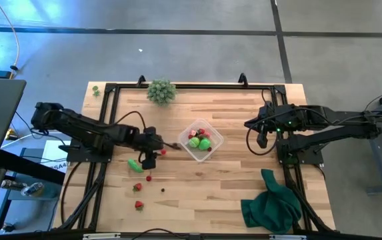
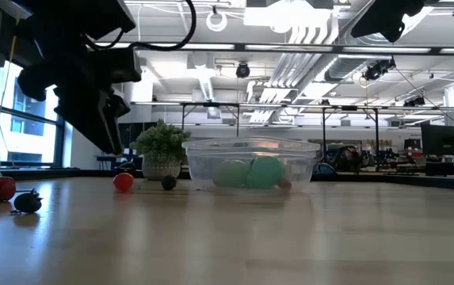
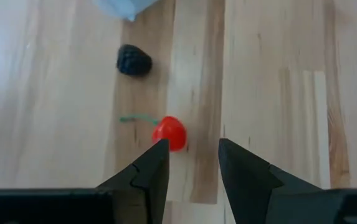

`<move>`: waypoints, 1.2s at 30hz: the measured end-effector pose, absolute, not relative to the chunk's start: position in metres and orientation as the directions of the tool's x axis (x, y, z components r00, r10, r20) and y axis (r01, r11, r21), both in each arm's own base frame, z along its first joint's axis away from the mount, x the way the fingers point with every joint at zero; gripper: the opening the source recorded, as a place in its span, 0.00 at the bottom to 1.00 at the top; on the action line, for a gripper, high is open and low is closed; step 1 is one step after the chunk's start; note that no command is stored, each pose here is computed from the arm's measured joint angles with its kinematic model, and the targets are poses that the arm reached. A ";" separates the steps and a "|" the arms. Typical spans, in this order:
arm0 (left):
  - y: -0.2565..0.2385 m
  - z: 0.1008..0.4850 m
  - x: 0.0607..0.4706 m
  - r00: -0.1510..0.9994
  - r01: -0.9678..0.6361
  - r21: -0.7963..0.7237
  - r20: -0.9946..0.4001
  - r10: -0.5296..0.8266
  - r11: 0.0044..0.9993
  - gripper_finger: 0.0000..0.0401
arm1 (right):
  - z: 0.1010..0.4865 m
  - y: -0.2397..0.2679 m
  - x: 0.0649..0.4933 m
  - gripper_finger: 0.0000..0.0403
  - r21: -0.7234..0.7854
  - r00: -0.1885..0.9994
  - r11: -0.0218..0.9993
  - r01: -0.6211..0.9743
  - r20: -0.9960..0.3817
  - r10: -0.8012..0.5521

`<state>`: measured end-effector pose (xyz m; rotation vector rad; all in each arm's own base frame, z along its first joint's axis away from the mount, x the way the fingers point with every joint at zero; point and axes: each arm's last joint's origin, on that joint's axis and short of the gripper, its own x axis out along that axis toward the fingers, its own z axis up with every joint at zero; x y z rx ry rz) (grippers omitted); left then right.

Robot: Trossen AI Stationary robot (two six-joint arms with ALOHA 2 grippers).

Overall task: Pick and placing Produce into tupperware
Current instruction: Put the red cherry into the transparent bin

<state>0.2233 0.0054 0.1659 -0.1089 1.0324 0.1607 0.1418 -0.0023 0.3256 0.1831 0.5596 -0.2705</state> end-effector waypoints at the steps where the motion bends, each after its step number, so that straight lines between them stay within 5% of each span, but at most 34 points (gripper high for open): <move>1: 0.004 0.164 0.225 0.505 -0.177 -0.017 -0.860 0.076 0.984 0.32 | 0.326 -0.002 0.142 0.06 0.097 0.813 0.949 0.301 -0.545 -0.203; 21: -0.004 0.147 0.241 0.511 -0.136 -0.040 -0.859 0.035 0.990 0.32 | 0.326 -0.002 0.142 0.06 0.097 0.813 0.949 0.301 -0.546 -0.202; 36: 0.001 0.144 0.236 0.459 -0.179 0.086 -0.874 0.160 0.980 0.32 | 0.326 -0.002 0.142 0.06 0.097 0.813 0.949 0.301 -0.546 -0.202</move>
